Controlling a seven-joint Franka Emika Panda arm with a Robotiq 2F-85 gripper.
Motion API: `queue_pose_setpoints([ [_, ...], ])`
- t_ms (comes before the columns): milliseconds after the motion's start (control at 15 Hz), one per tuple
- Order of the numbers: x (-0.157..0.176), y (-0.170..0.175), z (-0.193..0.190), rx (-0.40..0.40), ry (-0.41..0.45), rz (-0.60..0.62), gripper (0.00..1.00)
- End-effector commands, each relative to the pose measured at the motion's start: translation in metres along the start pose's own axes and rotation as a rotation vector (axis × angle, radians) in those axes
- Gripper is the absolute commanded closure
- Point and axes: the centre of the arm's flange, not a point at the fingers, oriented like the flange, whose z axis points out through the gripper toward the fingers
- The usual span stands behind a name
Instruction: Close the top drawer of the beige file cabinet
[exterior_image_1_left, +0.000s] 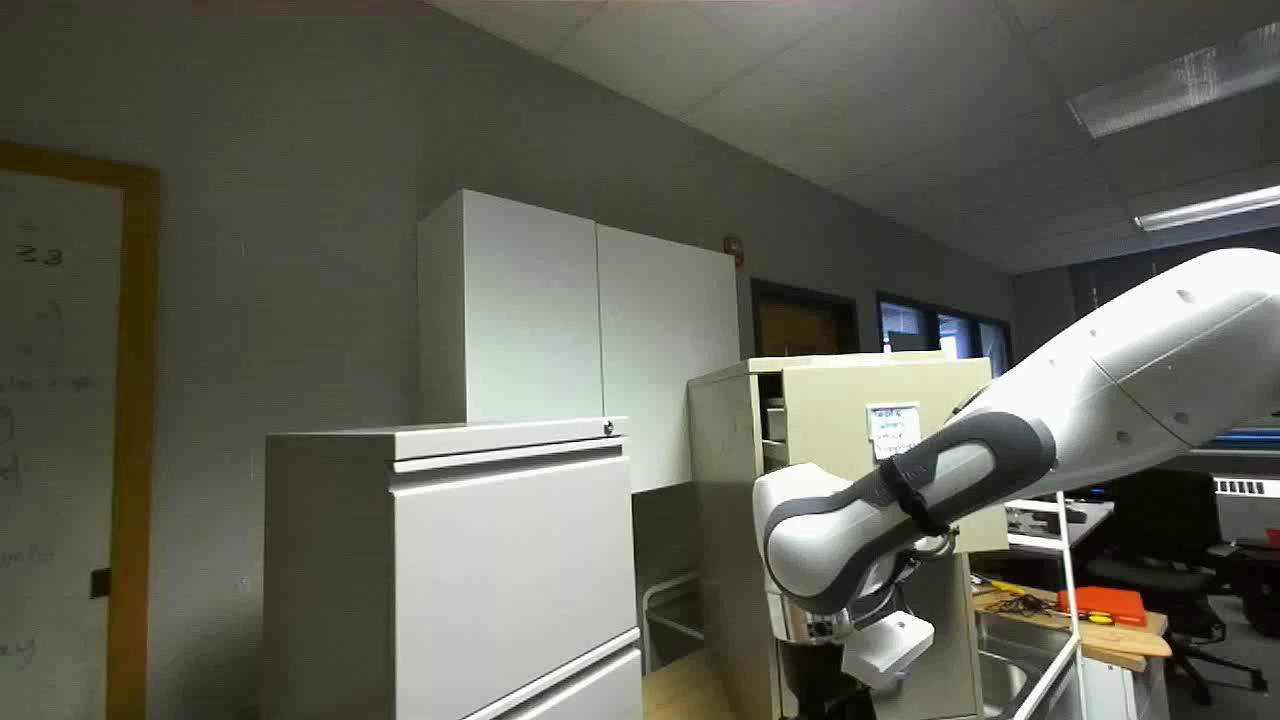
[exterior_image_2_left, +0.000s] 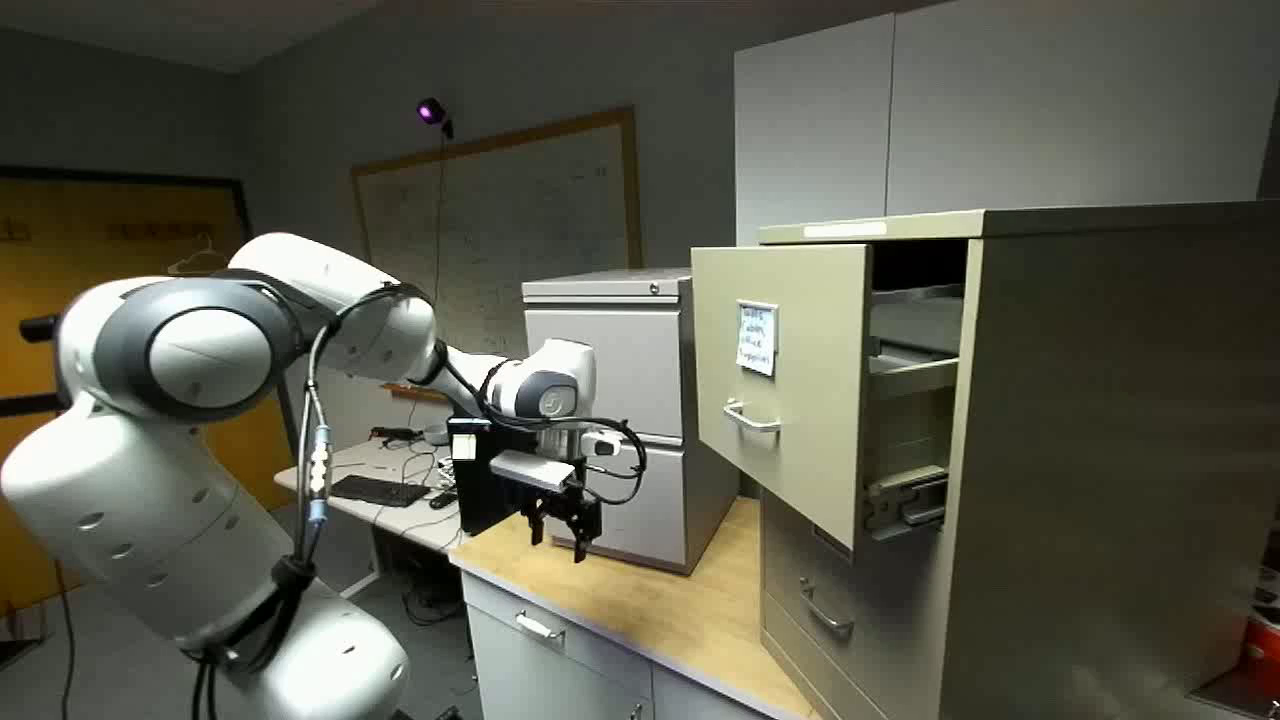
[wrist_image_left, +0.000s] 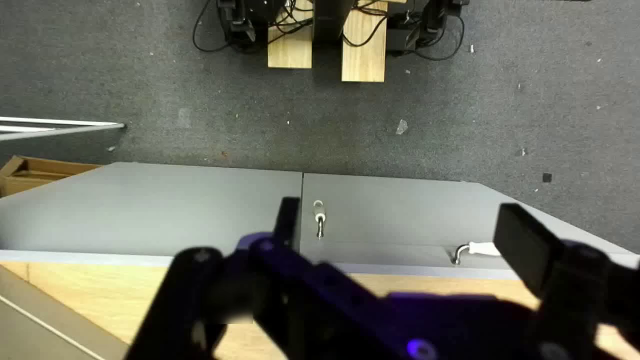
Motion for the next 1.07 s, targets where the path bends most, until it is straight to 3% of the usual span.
queue_pose_setpoints([
  [0,0.0000,0.0000,0.0001,0.000,0.000,0.000,0.00],
  [667,0.0007,0.0023,-0.0006,-0.007,-0.001,0.016,0.00],
  [1000,-0.0031,0.0092,-0.0091,-0.048,0.056,0.076,0.00],
])
